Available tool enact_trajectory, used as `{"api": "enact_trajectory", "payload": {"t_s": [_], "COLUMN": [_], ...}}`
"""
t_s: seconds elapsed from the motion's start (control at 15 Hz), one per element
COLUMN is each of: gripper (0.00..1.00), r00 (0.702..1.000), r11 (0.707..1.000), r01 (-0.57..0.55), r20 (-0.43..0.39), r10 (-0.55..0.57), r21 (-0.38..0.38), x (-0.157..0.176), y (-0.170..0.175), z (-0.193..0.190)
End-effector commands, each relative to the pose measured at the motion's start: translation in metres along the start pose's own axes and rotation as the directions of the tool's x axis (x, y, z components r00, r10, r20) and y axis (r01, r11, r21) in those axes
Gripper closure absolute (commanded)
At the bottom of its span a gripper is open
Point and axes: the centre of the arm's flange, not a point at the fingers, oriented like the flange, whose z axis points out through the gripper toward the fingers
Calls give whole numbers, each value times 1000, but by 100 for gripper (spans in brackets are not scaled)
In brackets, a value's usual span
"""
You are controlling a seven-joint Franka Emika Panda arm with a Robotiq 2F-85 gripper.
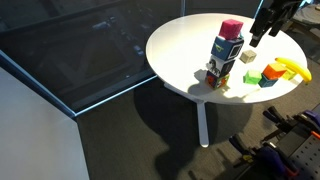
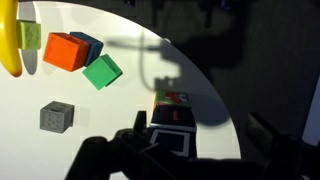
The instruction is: Put the green block on the table
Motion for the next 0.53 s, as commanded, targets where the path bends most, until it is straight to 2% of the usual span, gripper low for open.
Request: {"api": "enact_trajectory", "payload": {"t_s": [0.0,0.47], "gripper": [0,0], "r00": [1000,994], "r11": [1000,998], "r01": [-13,-24], "r20": [-25,-105], "r10": [13,29], "r21": [19,50], "x": [-20,-29], "y": [-7,-6], "z": [-21,-46]}}
